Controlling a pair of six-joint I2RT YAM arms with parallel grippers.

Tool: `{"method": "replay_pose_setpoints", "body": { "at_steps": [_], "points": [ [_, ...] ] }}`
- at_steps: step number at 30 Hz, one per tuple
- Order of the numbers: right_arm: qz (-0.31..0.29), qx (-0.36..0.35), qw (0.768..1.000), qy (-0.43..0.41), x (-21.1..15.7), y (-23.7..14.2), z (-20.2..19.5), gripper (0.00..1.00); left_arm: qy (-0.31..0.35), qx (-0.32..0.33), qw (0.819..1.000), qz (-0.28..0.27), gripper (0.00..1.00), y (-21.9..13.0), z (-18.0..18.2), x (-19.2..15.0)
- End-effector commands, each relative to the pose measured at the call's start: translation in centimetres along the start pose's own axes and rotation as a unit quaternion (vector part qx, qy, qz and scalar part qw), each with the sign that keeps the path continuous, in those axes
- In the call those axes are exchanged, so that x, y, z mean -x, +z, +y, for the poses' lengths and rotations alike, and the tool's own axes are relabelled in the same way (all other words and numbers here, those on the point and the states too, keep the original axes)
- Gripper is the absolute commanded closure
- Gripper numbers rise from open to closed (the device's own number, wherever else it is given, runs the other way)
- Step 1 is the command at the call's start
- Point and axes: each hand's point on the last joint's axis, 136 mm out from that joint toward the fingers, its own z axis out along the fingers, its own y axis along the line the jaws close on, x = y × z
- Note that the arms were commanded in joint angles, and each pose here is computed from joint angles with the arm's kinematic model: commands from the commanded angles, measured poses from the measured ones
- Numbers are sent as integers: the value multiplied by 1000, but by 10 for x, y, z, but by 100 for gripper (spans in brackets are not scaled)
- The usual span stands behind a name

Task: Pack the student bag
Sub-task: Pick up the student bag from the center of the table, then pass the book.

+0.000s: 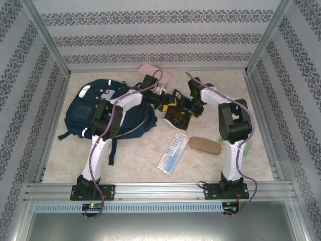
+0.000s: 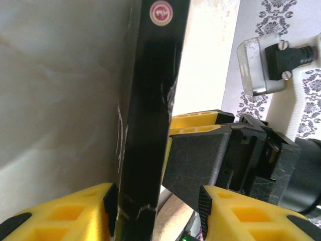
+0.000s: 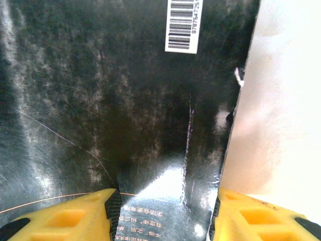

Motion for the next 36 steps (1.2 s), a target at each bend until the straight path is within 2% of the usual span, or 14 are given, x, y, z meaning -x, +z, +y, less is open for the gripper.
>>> {"method": "replay_pose_setpoints", "body": {
  "at_steps": [1, 3, 6, 9, 12, 15, 19, 23, 30, 36],
  "points": [
    [6, 47, 999, -15, -4, 2, 30, 49, 33, 13, 998, 54, 56, 20, -11, -32],
    [5, 49, 999, -16, -4, 1, 30, 49, 34, 16, 998, 47, 62, 17, -10, -32],
    [-2, 52, 999, -15, -3, -7, 28, 48, 34, 14, 999, 33, 80, 11, -16, -28],
    [-23, 77, 997, -5, 4, -24, 28, 46, 41, -10, 999, 9, 93, -1, -35, -19],
    [-48, 129, 990, 22, 15, -45, 29, 43, 44, -51, 997, -23, 100, -23, -60, -4],
    [-68, 202, 975, 56, 25, -66, 33, 39, 51, -91, 993, -51, 100, -46, -85, 8],
    [-78, 312, 945, 64, 32, -96, 57, 36, 55, -147, 985, -76, 100, -71, -114, 18],
    [-84, 374, 921, 62, 37, -118, 76, 32, 62, -188, 977, -75, 100, -82, -138, 17],
    [-92, 418, 899, 88, 48, -133, 74, 25, 80, -208, 971, -88, 100, -107, -157, 16],
    [-91, 454, 880, 106, 51, -141, 69, 11, 94, -211, 969, -90, 100, -118, -165, 11]
  ]
}}
